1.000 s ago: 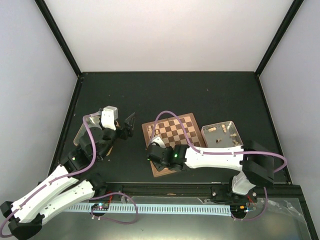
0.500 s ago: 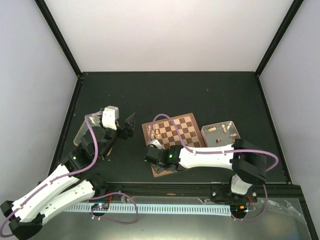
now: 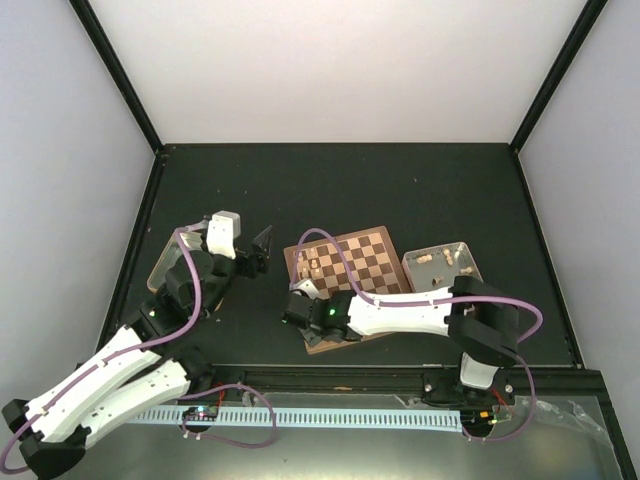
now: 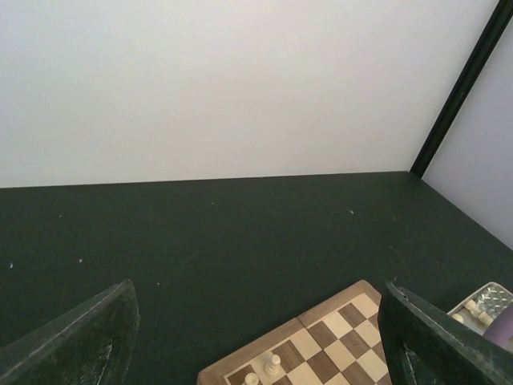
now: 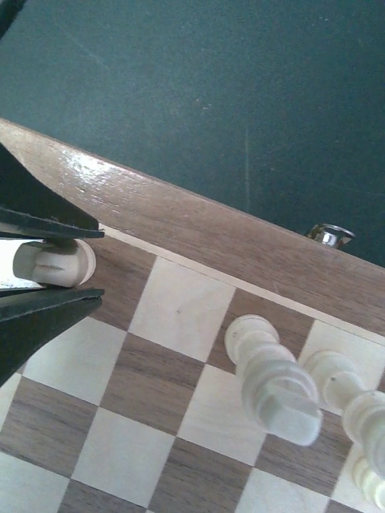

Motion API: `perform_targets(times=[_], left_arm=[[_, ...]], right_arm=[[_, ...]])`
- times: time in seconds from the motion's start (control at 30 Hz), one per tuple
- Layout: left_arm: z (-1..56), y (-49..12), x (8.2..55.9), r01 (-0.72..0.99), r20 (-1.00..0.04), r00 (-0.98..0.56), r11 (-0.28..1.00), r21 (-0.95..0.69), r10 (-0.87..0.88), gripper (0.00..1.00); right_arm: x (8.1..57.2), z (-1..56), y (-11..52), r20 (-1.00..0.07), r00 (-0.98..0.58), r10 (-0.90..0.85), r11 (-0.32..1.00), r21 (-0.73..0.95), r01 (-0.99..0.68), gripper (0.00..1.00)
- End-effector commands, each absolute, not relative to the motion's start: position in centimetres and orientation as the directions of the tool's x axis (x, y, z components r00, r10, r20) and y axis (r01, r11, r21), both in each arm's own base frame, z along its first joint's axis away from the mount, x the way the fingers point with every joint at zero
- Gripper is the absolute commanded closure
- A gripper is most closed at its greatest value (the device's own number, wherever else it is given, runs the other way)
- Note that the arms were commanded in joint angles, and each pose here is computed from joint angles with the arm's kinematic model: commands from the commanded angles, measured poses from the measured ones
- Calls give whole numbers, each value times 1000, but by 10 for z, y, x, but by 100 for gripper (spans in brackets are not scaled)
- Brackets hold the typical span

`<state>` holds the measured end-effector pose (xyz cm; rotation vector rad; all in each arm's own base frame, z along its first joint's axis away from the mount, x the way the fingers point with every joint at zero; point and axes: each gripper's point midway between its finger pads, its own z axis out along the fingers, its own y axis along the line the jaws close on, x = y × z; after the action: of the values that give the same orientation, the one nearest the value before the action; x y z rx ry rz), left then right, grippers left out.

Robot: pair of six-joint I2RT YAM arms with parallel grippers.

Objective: Set up the chess pieces on the board
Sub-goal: Place the chess piece on the chessboard.

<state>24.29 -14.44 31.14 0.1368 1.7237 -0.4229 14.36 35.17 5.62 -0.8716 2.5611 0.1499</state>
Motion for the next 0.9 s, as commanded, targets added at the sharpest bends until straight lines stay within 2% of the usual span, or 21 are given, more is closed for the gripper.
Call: perform_targets(times=[0.0,0.27,0.6,0.73,0.87], left_arm=[[321,-142,247,308,-973,-177,930,-201,-151,17],[319,-145,249,312,-972,-185,929,-198,-146,16],[317,-140,248,293,-970,-186,934,-204,-154,16],[317,-140,248,294,-970,-188,933,-205,-154,16],[318,-140,248,293,-970,-188,933,-207,-155,16]], right_arm=[[153,56,355,-452,-712,-538,817,-71,-572,94],[156,52,353,-443,-719,-536,825,-91,-558,89],[160,64,343,-477,-730,-490,854,-94,-512,76],[159,71,345,-494,-724,-482,851,-68,-521,66],[161,98,348,-557,-703,-442,850,-10,-526,60]])
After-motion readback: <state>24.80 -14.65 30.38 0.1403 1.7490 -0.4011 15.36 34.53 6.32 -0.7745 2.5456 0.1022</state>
